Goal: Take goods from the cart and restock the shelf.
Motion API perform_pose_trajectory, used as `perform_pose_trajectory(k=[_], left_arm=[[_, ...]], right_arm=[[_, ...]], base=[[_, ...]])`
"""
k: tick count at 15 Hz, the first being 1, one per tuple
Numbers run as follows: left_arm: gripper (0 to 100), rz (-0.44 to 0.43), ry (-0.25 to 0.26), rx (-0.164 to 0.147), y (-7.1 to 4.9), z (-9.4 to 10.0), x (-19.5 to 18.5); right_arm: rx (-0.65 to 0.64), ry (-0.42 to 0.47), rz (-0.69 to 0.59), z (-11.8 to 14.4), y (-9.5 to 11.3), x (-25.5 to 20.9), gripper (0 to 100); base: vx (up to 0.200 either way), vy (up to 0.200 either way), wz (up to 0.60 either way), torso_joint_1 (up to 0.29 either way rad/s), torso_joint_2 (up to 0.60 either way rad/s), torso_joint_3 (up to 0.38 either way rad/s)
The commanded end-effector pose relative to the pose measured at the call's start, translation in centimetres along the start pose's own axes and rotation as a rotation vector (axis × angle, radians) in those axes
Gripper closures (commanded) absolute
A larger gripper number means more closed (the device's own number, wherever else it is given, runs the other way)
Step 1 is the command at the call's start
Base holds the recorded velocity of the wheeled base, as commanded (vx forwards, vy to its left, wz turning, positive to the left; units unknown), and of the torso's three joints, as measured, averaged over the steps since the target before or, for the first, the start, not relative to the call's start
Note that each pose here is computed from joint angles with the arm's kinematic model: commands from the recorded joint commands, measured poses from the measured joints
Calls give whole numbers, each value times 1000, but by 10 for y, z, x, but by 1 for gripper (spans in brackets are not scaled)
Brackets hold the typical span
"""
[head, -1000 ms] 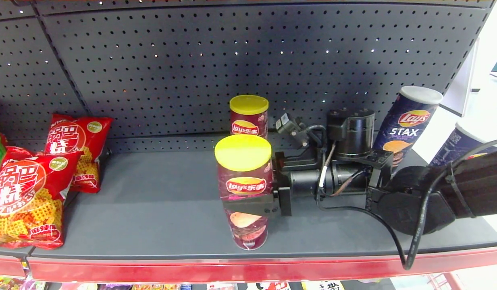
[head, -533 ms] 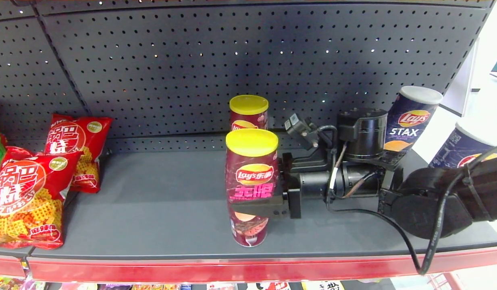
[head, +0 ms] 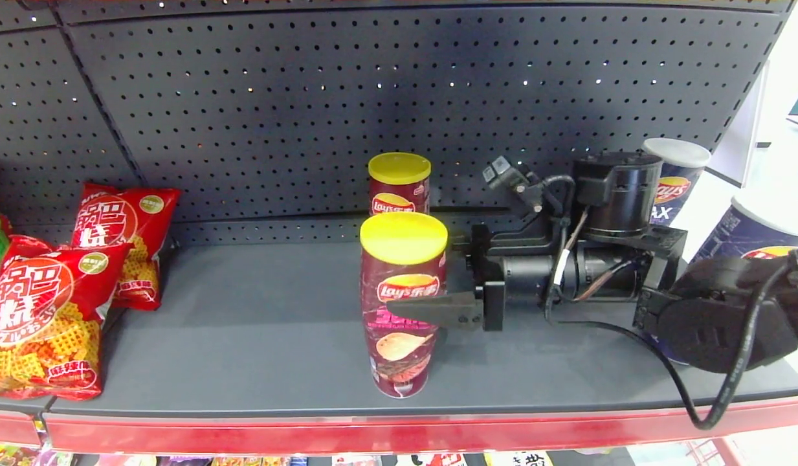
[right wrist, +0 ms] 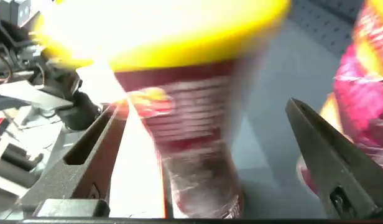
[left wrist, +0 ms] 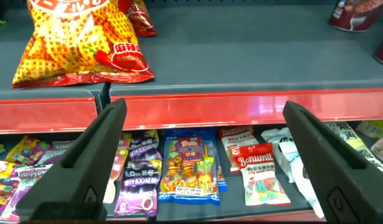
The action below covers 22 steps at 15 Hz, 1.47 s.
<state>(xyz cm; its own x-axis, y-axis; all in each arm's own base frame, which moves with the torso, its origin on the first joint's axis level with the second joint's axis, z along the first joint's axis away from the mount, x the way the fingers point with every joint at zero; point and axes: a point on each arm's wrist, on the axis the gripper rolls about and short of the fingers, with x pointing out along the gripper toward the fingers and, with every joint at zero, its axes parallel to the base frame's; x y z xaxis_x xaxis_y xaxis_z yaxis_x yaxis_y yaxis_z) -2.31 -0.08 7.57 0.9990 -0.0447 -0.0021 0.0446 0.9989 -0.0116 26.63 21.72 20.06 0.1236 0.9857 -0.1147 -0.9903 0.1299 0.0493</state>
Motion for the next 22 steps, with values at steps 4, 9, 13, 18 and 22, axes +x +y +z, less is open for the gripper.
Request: perform_pose_trajectory(k=[4,9,13,18,22], left_arm=[[0,0,1,-1,0,0,0],[0,0,1,-1,0,0,0],[0,0,1,-1,0,0,0],[0,0,1,-1,0,0,0],[0,0,1,-1,0,0,0]], right_arm=[[-74,-89,-18,37,-1,-12,0],[-162,-218,-42,91,-1,-22,0],[-233,-300,-63,125,22,-52,0],[-200,-282,-117,100,86,-117,0],[-165,-257,-262,42,142,-174,0]], base=[[0,0,0,0,0,0],[0,0,0,0,0,0],[0,0,0,0,0,0],[0,0,0,0,0,0],[0,0,0,0,0,0]])
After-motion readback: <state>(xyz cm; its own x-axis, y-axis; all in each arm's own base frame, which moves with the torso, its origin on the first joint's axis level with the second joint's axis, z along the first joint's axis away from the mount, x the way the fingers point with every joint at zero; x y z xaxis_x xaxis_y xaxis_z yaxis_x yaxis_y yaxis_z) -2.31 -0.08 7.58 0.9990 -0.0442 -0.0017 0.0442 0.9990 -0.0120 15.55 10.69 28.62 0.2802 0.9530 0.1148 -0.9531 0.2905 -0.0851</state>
